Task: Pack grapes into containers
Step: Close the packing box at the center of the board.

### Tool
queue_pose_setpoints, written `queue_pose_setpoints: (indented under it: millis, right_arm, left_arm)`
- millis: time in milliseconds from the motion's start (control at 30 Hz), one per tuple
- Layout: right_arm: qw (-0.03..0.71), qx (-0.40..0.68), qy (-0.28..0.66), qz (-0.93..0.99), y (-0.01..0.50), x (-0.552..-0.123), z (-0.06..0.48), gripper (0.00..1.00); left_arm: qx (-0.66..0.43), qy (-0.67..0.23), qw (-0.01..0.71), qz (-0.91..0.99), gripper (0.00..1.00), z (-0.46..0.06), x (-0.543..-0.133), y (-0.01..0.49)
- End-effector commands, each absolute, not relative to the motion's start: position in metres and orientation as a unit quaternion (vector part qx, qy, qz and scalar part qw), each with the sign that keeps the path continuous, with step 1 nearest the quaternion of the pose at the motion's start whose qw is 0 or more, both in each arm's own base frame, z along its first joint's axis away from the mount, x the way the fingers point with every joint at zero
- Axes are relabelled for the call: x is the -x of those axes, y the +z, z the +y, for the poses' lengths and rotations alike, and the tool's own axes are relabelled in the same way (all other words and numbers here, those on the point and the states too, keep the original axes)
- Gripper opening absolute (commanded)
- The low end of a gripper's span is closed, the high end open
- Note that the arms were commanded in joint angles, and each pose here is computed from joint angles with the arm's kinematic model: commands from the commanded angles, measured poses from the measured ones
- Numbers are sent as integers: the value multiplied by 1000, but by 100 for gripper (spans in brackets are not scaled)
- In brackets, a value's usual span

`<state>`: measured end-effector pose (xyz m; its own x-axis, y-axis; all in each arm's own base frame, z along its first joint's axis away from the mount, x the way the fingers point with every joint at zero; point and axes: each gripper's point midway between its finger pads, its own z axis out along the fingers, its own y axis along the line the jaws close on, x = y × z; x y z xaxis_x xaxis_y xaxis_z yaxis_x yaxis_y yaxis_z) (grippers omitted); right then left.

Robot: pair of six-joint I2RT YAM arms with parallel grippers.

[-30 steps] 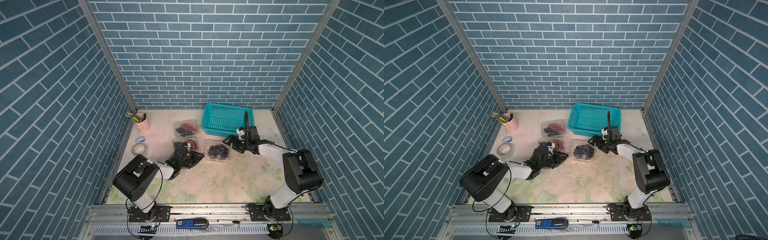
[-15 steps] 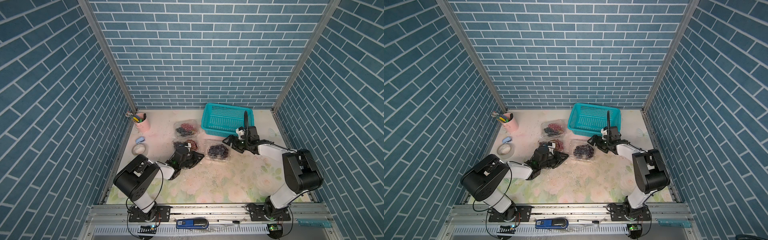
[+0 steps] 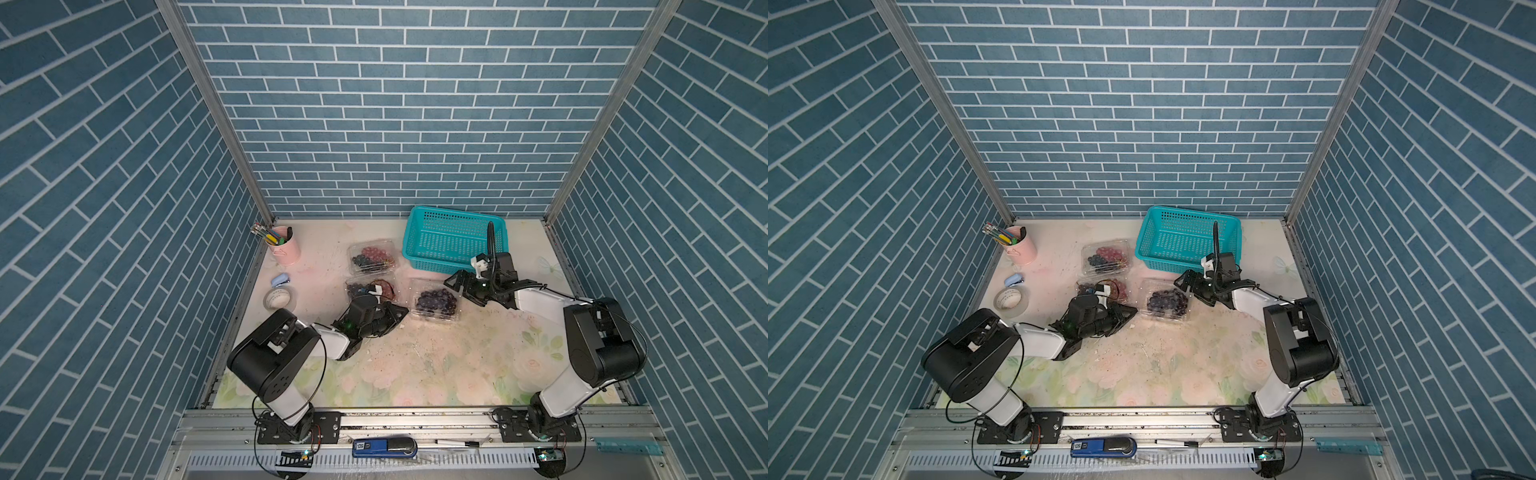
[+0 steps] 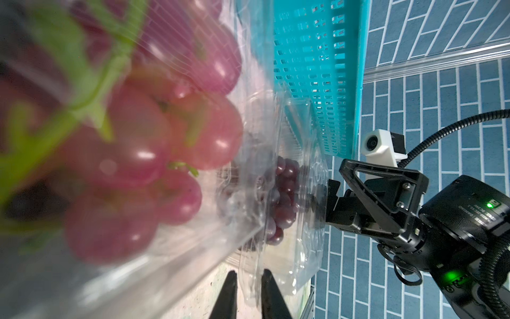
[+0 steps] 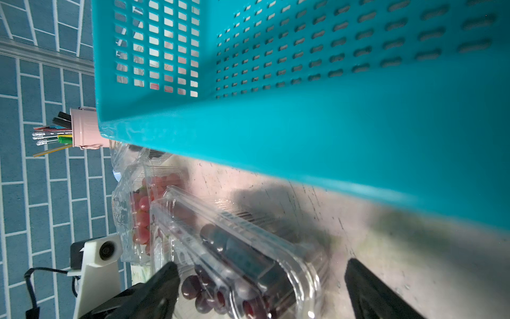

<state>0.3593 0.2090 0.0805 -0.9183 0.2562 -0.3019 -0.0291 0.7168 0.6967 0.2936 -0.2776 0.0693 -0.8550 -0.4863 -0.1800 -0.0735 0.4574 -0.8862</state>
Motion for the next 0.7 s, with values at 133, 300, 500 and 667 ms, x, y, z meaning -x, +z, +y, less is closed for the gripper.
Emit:
queue_pose_setpoints:
  millis: [133, 300, 500, 667]
  right_arm:
    - [185, -72, 370, 908, 72, -354, 211, 95]
    - [183, -72, 369, 908, 71, -352, 211, 95]
    - [182, -71, 370, 908, 71, -350, 212, 95]
    - [182, -71, 370, 908, 72, -348, 213, 95]
  left_arm:
    - [171, -482, 213, 832, 17, -277, -292, 62]
    - [173, -482, 214, 832, 15, -277, -291, 61]
    - [174, -479, 217, 833, 15, -276, -290, 59]
    - [176, -478, 218, 832, 14, -275, -289, 59]
